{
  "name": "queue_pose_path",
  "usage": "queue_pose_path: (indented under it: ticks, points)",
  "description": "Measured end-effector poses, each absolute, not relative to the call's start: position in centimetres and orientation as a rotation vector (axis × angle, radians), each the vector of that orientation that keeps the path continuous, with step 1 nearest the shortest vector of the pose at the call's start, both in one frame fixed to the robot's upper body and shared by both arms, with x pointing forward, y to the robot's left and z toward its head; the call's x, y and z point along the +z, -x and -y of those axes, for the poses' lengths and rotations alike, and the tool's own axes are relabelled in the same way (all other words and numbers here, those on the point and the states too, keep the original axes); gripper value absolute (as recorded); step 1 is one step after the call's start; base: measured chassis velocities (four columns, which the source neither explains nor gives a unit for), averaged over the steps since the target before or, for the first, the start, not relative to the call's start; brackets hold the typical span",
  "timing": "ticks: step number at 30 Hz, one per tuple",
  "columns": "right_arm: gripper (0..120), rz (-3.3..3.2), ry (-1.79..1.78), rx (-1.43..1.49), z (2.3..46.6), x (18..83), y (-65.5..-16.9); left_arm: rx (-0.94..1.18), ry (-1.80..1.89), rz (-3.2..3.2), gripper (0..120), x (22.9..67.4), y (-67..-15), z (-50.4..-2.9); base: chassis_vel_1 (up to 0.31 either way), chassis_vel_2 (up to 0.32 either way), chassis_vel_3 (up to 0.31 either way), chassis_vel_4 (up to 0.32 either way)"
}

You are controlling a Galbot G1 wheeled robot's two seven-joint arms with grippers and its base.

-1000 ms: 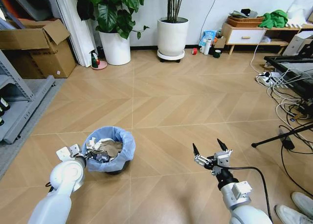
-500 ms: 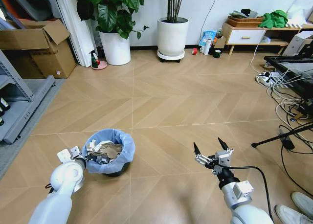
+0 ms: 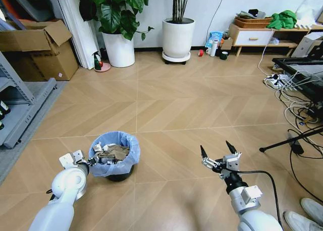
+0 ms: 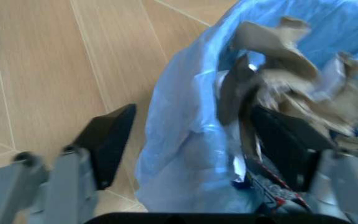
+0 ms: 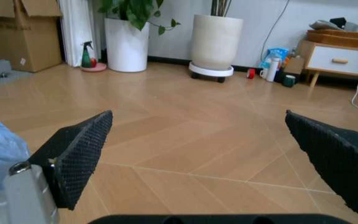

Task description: Pick up the trash bin and place the garbage on the floor into it.

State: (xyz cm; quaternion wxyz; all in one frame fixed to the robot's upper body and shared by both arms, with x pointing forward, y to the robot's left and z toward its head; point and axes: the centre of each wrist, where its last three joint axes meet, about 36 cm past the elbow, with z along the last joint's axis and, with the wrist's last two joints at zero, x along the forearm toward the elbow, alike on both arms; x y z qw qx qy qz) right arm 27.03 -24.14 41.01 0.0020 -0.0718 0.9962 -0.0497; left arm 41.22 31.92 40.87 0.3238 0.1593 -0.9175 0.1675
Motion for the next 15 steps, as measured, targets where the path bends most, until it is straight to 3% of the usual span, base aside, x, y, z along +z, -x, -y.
queue_pose_path:
  ticks: [3, 7, 13, 15]
  points:
    - [100, -3.123, 0.224, -0.154, 24.1, 41.0, -27.1, 0.434, -0.424, 2.412, 84, 41.2, -41.1, -31.7, 0.000, 0.000, 0.000, 0.000]
    - [100, -3.115, 0.212, -0.150, 24.3, 41.3, -27.2, 0.427, -0.430, 2.434, 102, 42.2, -40.4, -31.2, 0.000, 0.000, 0.000, 0.000]
    - [100, -3.112, 0.154, -0.138, 24.9, 42.4, -27.7, 0.380, -0.477, 2.556, 111, 43.8, -38.7, -30.0, 0.000, 0.000, 0.000, 0.000]
    - [100, -3.129, 0.107, -0.136, 25.5, 43.3, -27.8, 0.277, -0.435, 2.727, 114, 44.3, -37.4, -29.8, 0.000, 0.000, 0.000, 0.000]
